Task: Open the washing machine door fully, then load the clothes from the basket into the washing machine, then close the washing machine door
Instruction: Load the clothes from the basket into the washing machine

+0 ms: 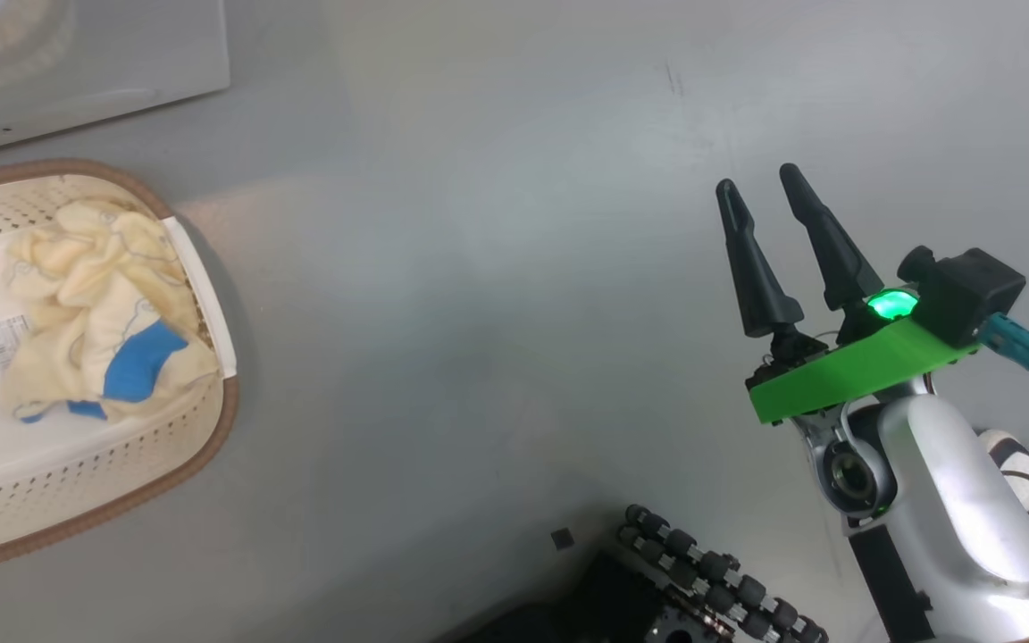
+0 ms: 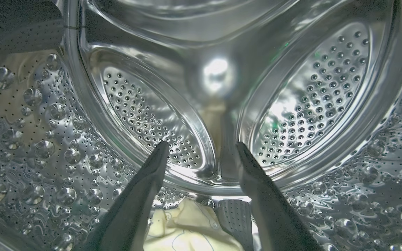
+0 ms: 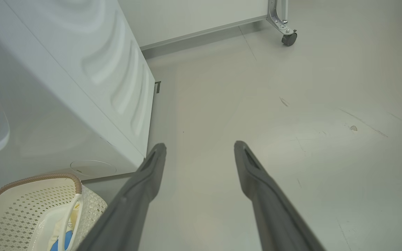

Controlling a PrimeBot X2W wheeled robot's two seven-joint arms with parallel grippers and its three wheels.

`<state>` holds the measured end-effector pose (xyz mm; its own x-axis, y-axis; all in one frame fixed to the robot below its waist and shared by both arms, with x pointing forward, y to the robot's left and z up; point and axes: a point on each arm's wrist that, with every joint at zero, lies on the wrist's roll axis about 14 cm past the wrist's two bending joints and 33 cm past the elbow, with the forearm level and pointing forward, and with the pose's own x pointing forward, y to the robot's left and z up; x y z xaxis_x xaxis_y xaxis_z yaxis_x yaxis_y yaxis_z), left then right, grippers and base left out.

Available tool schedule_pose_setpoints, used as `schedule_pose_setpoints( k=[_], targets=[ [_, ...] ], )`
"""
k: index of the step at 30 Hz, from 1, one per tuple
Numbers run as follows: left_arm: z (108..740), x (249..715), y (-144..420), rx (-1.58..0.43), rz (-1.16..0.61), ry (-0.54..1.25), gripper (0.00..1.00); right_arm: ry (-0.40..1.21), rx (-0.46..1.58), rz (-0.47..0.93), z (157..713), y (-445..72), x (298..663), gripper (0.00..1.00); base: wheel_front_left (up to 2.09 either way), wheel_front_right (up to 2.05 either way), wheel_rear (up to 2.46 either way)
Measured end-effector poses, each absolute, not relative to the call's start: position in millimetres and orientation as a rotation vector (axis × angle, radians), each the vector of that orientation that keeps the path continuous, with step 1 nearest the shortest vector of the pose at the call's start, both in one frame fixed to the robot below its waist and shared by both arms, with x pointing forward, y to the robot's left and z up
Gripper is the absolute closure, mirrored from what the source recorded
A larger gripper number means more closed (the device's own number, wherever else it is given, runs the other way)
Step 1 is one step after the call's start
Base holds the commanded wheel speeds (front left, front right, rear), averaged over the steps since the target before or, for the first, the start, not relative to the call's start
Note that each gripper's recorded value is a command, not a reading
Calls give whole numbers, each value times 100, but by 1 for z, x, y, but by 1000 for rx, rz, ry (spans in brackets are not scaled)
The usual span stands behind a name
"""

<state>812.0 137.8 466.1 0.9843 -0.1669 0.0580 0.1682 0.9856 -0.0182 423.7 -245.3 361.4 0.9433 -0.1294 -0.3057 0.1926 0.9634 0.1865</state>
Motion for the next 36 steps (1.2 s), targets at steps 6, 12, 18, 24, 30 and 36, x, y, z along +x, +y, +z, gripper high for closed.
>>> schedule_pose_setpoints(
  k=[6,12,18,24,30,36],
  targets=[
    [450,787,119,-34,-220,4,0,257,197,-147,374,-243,430,0,0,0,0],
    [453,758,118,-30,-246,20,0,206,183,-128,391,-240,435,0,0,0,0],
    [455,726,124,-29,-251,43,0,180,196,-113,403,-233,429,0,0,0,0],
    [461,694,131,-23,-258,55,0,144,199,-90,419,-228,426,0,0,0,0],
    [468,667,135,-51,-262,49,0,124,196,-76,428,-225,420,0,0,0,0],
    [464,625,132,-105,-280,49,0,107,190,-60,437,-222,412,0,0,0,0]
  ],
)
